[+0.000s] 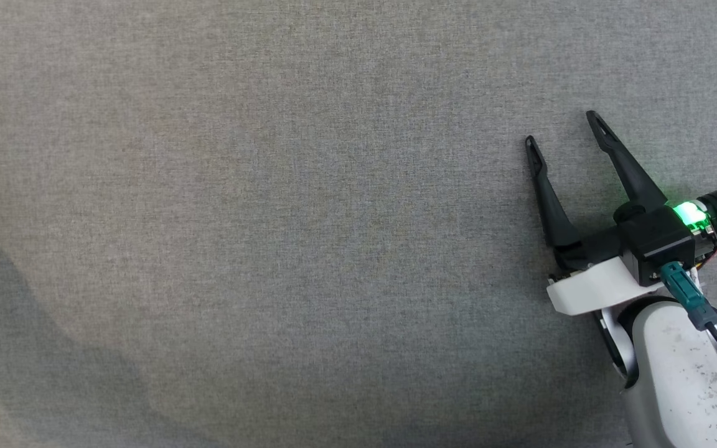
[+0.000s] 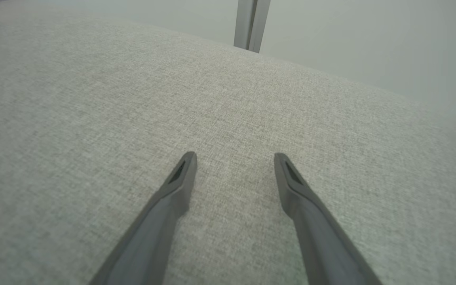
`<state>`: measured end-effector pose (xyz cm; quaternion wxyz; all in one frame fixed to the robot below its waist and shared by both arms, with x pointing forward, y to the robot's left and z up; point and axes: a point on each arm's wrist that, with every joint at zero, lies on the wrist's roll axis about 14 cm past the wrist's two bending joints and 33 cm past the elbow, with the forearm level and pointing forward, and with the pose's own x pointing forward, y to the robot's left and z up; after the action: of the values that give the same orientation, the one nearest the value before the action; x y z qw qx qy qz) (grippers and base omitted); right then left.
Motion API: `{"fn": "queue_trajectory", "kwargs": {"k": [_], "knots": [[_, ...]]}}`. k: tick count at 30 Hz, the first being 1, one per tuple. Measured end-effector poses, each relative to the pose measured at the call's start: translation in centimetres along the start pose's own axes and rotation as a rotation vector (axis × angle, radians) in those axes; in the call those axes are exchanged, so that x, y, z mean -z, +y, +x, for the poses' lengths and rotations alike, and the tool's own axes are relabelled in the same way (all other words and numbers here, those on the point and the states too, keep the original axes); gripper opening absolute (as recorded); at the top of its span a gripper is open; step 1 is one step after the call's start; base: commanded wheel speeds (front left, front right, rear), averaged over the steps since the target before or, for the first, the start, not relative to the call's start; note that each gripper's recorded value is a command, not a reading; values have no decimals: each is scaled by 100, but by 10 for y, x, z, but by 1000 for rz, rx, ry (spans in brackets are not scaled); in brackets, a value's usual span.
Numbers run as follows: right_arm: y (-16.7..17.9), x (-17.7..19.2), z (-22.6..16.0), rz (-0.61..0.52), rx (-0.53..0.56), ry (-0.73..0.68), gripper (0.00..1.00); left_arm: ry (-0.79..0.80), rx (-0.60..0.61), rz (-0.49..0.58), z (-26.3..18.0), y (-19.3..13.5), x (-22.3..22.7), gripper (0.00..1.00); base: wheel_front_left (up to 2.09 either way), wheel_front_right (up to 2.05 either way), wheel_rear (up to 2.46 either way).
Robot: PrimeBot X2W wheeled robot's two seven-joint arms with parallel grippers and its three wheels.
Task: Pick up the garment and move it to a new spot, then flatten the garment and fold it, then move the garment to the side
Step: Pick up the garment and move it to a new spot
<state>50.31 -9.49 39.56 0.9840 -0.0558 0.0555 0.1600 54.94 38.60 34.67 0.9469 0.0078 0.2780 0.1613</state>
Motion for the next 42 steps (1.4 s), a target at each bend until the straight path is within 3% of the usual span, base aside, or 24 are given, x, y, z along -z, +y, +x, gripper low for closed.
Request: {"fn": "queue_trajectory", "kwargs": {"k": [1,2,3,4,5,15,23,28,35,39,42], "knots": [[0,0,0,0,1,1,100,7,-3,2,1,1,2,100,0,0,0],[-1,1,0,0,2,1,100,13,-8,2,3,2,3,91,0,0,0],[-1,2,0,0,4,2,100,15,-13,-1,4,2,4,33,0,0,0],[-2,2,1,-1,4,2,100,17,-15,-4,5,2,5,13,0,0,0],[-2,2,1,-1,5,2,100,16,-16,-4,6,2,5,0,0,0,0],[-5,-9,-5,16,14,-26,100,-129,-45,21,-11,24,-36,0,0,0,0],[-6,-33,-19,45,25,-74,100,-372,22,120,-43,16,-130,0,0,0,0],[-7,-45,-35,71,37,-95,100,-524,136,210,-76,-23,-185,0,0,0,0],[-15,-66,-64,96,80,-134,100,-734,376,314,-154,-105,-249,0,0,0,0],[-21,-79,-81,109,107,-162,100,-846,558,308,-216,-163,-270,0,0,0,0],[-28,-90,-94,116,136,-194,100,-913,711,245,-265,-204,-277,0,0,0,0]]}}
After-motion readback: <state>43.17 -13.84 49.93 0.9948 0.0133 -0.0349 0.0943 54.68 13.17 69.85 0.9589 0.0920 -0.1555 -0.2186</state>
